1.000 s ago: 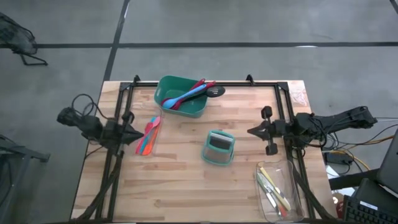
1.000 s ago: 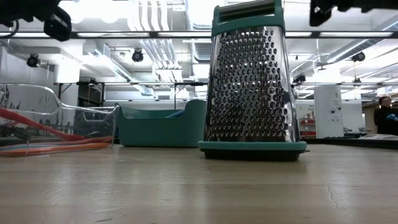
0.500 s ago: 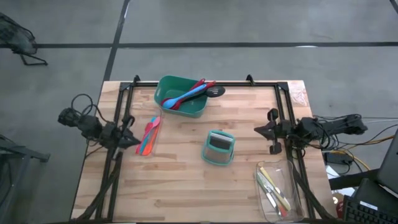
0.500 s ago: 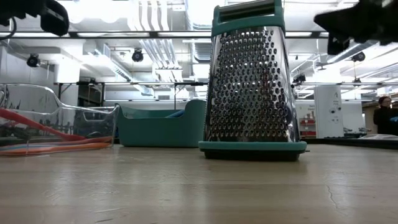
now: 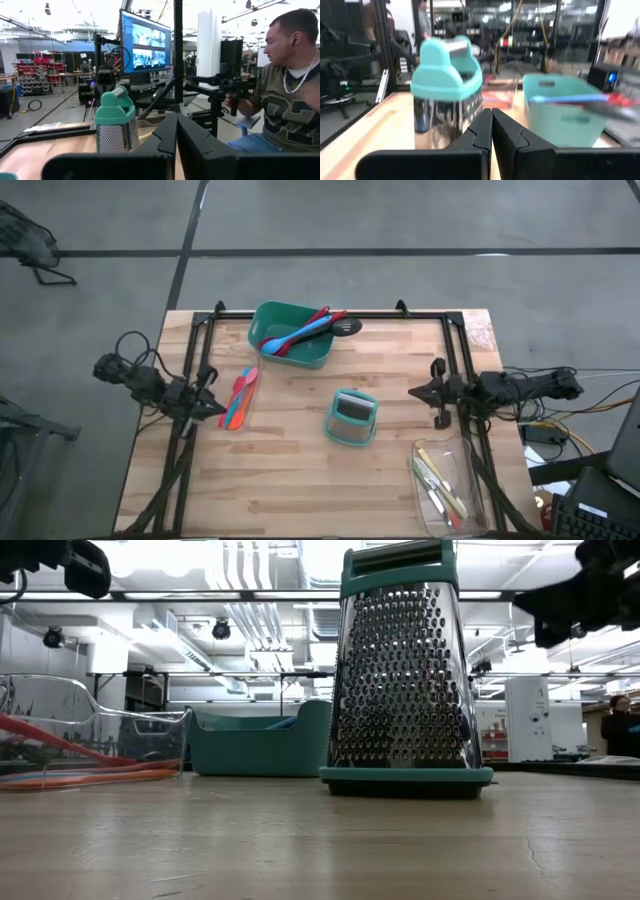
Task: Pick & Place Kitchen Items
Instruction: Return to Home Position
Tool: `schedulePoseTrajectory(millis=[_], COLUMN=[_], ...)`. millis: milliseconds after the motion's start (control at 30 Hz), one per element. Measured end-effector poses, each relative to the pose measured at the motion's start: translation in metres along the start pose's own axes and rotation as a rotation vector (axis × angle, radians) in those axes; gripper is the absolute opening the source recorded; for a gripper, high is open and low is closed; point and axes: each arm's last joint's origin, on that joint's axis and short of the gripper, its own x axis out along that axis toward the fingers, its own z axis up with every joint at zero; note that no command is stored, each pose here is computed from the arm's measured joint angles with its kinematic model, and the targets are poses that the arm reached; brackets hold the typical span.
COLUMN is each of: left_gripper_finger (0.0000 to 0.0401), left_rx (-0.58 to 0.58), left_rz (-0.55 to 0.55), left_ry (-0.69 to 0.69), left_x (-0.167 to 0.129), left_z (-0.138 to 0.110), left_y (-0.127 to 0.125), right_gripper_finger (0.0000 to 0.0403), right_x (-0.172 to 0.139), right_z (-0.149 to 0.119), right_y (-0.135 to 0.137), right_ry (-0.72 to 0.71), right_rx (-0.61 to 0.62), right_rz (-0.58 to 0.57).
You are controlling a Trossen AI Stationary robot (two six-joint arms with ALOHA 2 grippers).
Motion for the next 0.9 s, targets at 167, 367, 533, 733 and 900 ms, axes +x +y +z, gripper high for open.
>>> schedulePoseTrajectory(millis=[167, 367, 533, 733, 900], left_gripper_finger=[0.0016, 0.0016, 0.0016, 0.0016, 0.0016], left_rx=[0.001, 0.001, 0.001, 0.001, 0.002], left_rz=[0.001, 0.001, 0.001, 0.000, 0.000], left_ry=[0.011, 0.017, 0.021, 0.022, 0.021], left_x=[0.001, 0.002, 0.002, 0.002, 0.002], left_z=[-0.001, -0.001, -0.002, -0.002, -0.002], left_y=[0.000, 0.000, 0.000, 0.000, 0.000], right_gripper_finger=[0.0008, 0.0008, 0.0008, 0.0008, 0.0008], right_x=[0.003, 0.005, 0.005, 0.006, 0.006], right_z=[-0.008, -0.019, -0.027, -0.027, -0.027], right_y=[0.001, 0.001, 0.001, 0.001, 0.001], right_ry=[0.053, 0.098, 0.126, 0.132, 0.133], right_rx=[0.086, 0.051, 0.040, 0.039, 0.038], right_rz=[-0.004, -0.004, -0.006, -0.006, -0.006])
